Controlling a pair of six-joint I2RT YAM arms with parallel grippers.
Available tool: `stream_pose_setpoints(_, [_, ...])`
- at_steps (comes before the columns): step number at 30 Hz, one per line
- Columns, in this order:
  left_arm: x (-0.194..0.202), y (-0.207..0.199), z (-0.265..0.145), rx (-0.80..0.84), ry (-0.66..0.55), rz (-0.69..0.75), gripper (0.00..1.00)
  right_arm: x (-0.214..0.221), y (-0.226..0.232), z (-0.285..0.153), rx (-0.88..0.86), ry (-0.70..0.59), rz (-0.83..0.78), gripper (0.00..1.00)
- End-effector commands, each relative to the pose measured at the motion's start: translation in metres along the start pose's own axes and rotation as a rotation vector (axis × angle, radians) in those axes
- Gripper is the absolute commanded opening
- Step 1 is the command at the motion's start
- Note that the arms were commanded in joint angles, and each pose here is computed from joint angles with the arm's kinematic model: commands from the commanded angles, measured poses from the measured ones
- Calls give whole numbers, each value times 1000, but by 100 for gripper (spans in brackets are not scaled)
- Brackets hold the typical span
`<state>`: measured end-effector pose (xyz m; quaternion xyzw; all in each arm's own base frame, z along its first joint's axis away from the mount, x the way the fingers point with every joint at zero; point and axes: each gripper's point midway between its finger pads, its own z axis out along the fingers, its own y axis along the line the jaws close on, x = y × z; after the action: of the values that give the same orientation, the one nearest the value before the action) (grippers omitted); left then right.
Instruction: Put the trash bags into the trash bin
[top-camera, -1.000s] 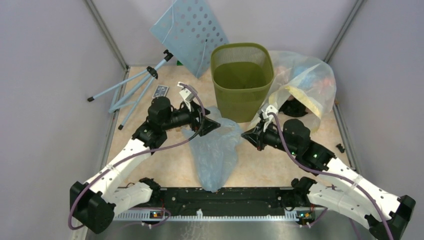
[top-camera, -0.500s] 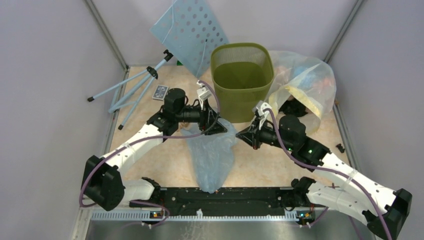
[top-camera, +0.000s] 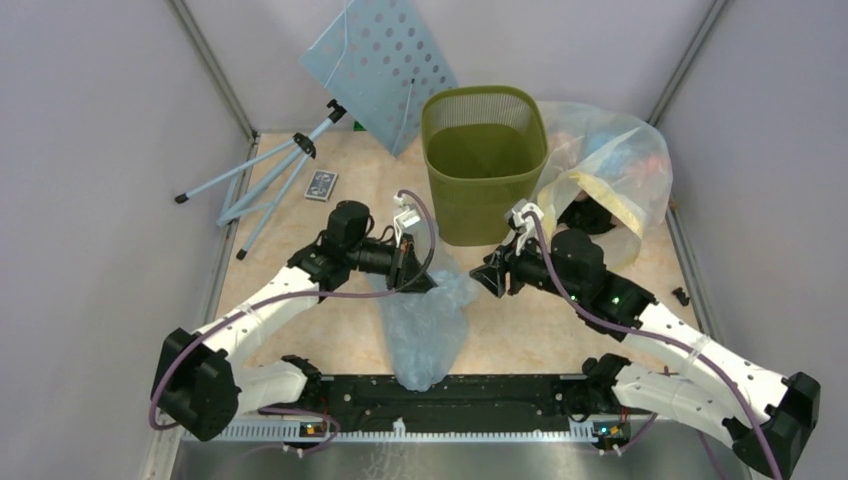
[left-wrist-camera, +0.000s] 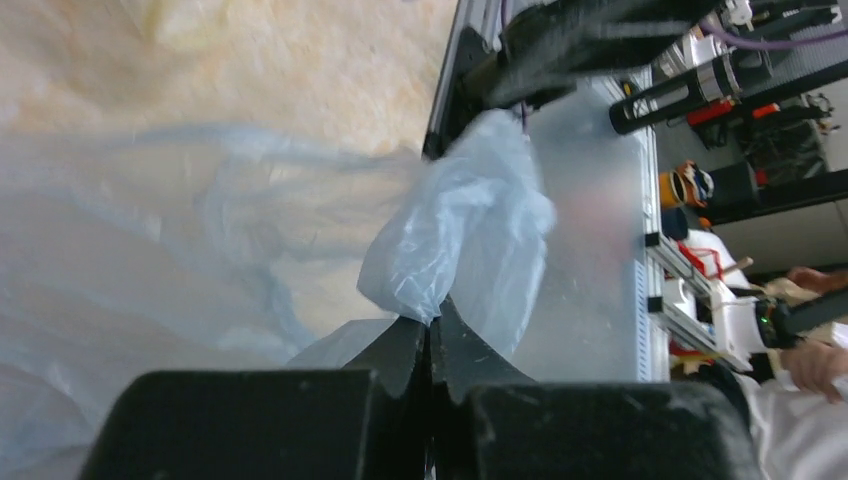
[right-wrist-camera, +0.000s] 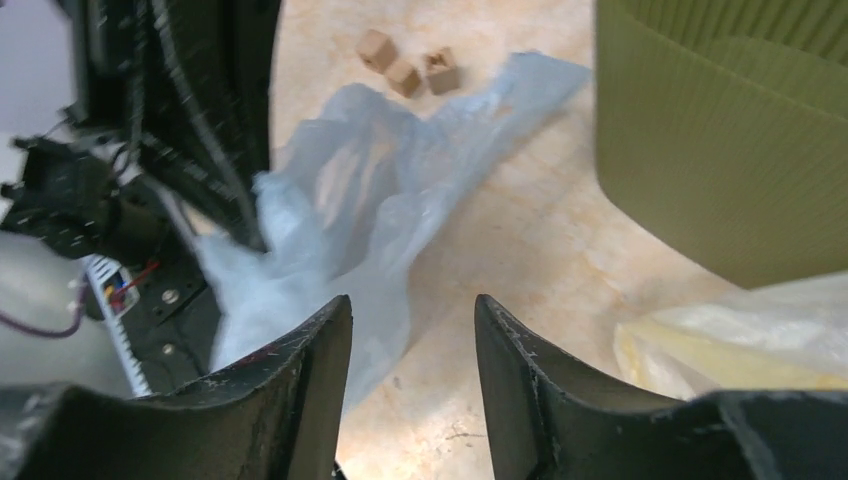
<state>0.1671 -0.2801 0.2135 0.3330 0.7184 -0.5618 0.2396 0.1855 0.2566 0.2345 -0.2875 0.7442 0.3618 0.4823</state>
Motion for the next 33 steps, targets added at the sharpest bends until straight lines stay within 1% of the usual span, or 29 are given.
stream_pose_setpoints(1, [34,-7,-1,31,65,-101,0,-12,-32,2,194,-32,70,50])
stream_pose_setpoints(4, [47,-6,3,20,82,-116,0,-12,-40,7,219,-35,147,55])
stream_pose_setpoints(6, [52,-10,5,25,90,-109,0,-11,-42,12,201,-35,200,59])
stream_pose_setpoints(8, [52,-17,6,39,89,-86,0,-11,-42,19,162,-39,242,61])
stream_pose_setpoints(11, [50,-31,9,75,89,-40,0,0,-37,32,114,4,266,66])
stream_pose_setpoints(15, [48,-49,12,124,102,7,0,12,-35,46,87,46,306,77])
stream_pose_setpoints(17, [48,-53,16,131,111,16,0,14,-29,50,50,52,318,80])
stream_pose_setpoints(19, [50,-56,20,137,123,22,0,5,-27,55,36,17,323,81])
stream_pose_setpoints(22, [55,-63,27,150,146,33,0,-2,-31,59,61,-3,334,81])
stream_pose_setpoints(25, [58,-73,33,172,163,48,0,-3,-35,66,84,4,356,81])
stream_pose_setpoints(30, [64,-89,42,203,177,74,0,-1,-36,79,112,13,378,77])
stream_pose_setpoints(33, [68,-95,45,220,198,74,0,-5,-37,83,122,-4,383,77])
